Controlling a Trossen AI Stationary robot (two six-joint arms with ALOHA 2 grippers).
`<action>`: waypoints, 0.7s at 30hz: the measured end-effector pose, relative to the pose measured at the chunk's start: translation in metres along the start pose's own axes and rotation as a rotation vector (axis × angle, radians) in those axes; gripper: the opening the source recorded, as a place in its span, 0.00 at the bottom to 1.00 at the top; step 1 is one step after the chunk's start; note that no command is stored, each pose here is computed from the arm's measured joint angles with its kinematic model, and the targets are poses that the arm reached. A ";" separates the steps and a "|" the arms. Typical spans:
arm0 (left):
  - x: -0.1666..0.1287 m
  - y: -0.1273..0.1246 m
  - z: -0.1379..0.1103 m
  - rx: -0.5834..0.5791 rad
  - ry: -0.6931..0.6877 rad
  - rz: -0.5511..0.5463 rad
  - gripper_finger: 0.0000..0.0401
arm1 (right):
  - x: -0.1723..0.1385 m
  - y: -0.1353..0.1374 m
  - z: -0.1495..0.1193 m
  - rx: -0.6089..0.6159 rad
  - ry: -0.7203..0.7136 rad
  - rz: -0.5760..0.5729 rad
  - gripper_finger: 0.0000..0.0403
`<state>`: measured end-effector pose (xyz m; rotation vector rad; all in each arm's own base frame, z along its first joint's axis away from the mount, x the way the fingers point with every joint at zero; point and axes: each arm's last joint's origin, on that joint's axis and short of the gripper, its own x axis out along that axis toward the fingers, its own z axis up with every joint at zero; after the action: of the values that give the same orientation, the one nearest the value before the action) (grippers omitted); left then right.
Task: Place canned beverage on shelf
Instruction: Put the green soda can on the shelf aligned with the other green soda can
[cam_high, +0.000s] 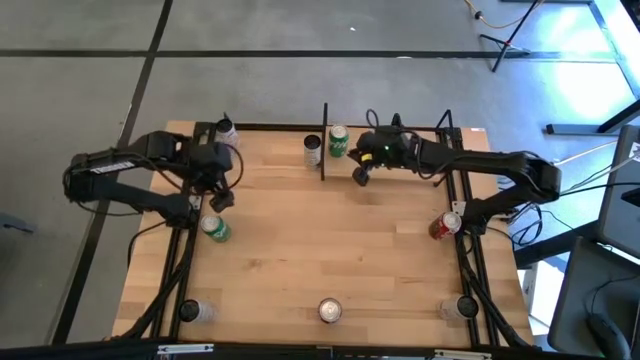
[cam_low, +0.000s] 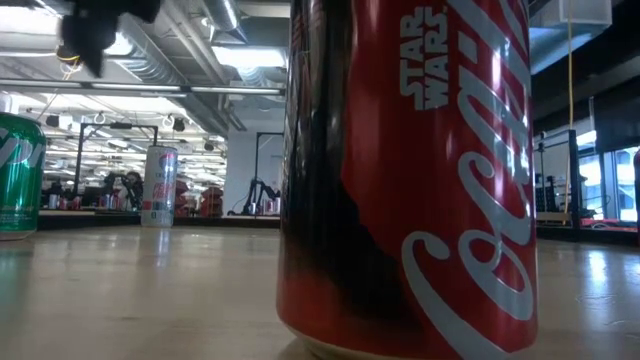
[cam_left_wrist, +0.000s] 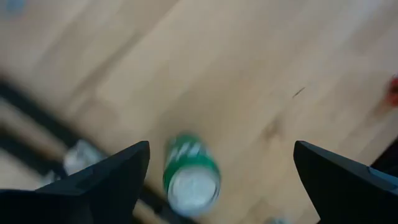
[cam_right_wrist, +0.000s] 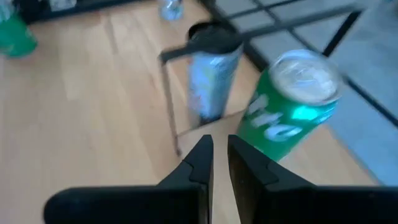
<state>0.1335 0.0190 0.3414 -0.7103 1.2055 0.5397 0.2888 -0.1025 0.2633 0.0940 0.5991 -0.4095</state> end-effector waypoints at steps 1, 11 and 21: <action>0.002 0.001 -0.004 -0.034 0.025 0.018 0.96 | 0.002 0.001 -0.001 -0.006 0.009 0.000 0.10; 0.027 -0.004 -0.023 -0.329 0.145 0.123 0.96 | 0.003 0.000 -0.002 -0.103 0.016 0.008 0.10; 0.064 -0.009 -0.040 -0.432 0.216 0.175 0.96 | 0.003 0.001 -0.003 -0.173 0.016 0.051 0.10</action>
<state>0.1319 -0.0164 0.2746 -1.0546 1.3761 0.9039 0.2904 -0.1018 0.2594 -0.0526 0.6444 -0.3065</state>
